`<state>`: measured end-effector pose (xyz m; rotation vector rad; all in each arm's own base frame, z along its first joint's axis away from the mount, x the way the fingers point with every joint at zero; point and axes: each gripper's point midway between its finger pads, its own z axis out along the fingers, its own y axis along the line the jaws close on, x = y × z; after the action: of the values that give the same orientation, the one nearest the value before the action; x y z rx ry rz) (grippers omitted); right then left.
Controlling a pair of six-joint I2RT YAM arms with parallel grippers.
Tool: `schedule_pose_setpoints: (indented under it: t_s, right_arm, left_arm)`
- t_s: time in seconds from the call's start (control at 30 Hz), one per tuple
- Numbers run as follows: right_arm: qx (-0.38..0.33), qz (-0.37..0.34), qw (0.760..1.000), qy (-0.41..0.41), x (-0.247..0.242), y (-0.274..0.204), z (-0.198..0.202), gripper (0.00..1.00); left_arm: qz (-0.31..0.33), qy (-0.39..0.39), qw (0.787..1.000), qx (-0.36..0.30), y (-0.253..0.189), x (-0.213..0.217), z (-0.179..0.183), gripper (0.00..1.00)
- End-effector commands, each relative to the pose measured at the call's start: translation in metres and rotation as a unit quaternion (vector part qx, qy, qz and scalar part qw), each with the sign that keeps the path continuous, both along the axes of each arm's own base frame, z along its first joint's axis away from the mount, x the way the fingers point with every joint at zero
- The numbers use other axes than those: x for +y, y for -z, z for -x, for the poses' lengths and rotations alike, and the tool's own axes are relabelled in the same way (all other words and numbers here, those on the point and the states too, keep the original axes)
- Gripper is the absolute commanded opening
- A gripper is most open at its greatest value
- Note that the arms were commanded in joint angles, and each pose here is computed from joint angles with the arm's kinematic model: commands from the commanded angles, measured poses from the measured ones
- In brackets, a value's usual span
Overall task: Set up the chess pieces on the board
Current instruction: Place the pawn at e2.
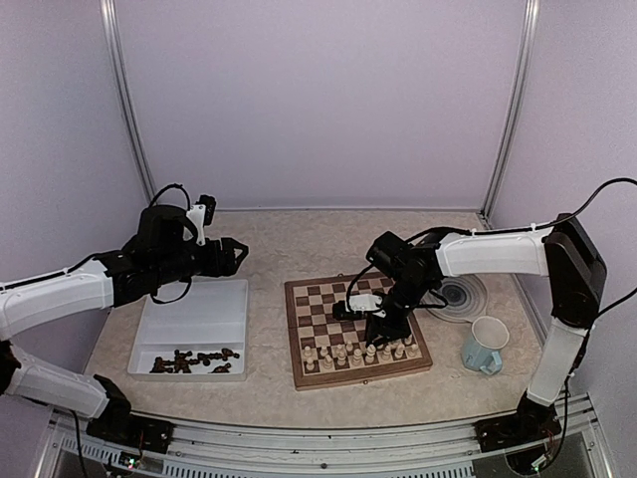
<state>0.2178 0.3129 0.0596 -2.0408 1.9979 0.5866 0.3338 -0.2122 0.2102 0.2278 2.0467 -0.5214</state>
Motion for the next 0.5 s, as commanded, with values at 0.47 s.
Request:
schedule_pose_setpoints:
  t_s: [0.47]
  right_arm:
    - [-0.013,-0.03,0.999,-0.009,0.018,-0.026,-0.006,0.28]
  left_arm:
    - [-0.018,-0.013,1.0,0.001,0.005,0.007,0.0,0.79]
